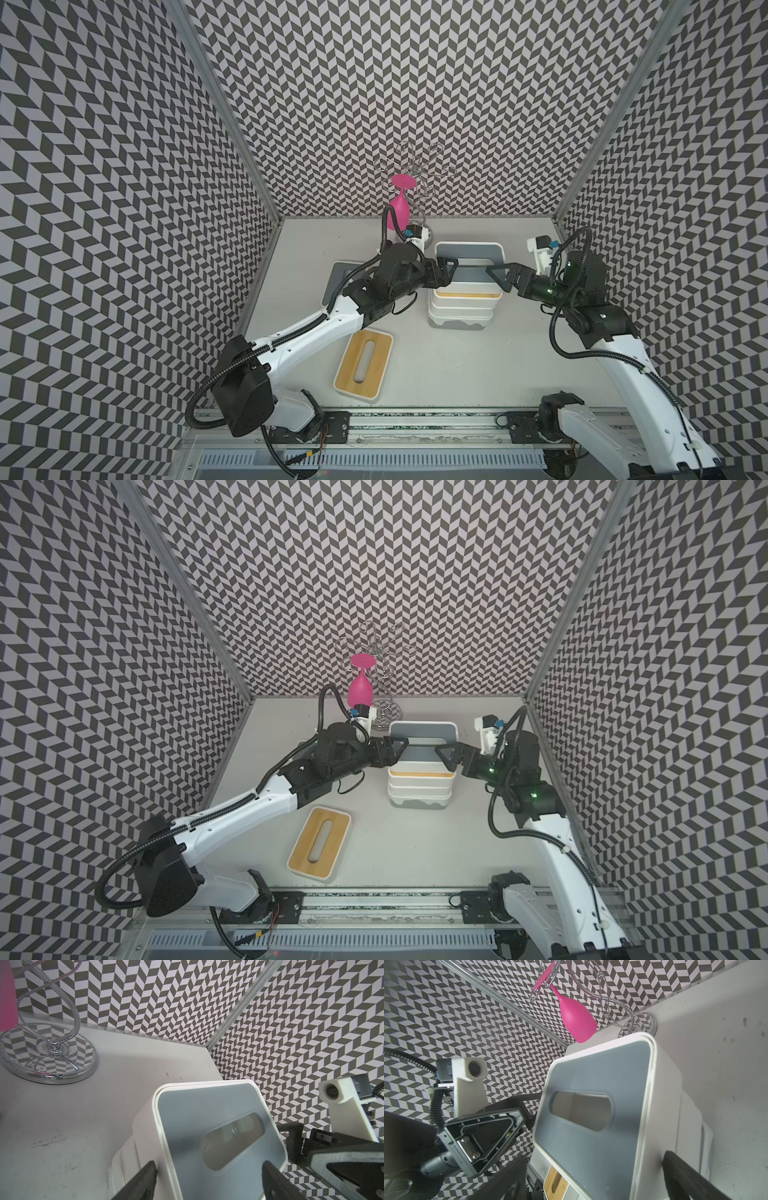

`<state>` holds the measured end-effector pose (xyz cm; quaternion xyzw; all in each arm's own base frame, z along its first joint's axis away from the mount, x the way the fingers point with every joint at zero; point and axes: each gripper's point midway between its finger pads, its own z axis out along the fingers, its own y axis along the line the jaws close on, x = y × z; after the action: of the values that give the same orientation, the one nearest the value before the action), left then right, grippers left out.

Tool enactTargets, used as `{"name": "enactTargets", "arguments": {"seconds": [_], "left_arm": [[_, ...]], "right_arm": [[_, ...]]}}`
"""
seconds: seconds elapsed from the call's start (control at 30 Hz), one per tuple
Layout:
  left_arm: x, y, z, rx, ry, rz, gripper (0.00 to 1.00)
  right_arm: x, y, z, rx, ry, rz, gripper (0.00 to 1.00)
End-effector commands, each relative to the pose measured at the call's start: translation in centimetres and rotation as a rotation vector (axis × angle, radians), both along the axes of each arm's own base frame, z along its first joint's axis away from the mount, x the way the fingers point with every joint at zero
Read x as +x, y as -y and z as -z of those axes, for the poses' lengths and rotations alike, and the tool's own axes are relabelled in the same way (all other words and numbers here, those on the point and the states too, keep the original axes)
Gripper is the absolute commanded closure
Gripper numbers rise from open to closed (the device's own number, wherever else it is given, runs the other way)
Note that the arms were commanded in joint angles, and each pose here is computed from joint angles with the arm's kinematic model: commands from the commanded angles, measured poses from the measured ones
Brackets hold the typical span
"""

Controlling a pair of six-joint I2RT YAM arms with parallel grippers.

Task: Stack the tissue boxes
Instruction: Place the tissue box at the tissue box.

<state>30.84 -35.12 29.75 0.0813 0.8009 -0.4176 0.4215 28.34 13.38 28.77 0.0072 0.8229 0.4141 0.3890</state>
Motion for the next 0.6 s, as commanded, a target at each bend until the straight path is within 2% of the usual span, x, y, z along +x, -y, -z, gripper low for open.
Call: {"name": "enactTargets", "arguments": {"seconds": [0.0, 0.57], "left_arm": [[-0.62, 0.82, -1.21, -0.012, 0.017, 0.028, 0.20], [-1.39, -0.04, -1.04, -0.015, 0.020, -0.001, 0.20]], "right_arm": [[-1.03, -0.74, -0.89, 0.017, 0.032, -0.056, 0.01], [-1.66, -1.00, -1.07, 0.026, 0.028, -0.070, 0.01]]}}
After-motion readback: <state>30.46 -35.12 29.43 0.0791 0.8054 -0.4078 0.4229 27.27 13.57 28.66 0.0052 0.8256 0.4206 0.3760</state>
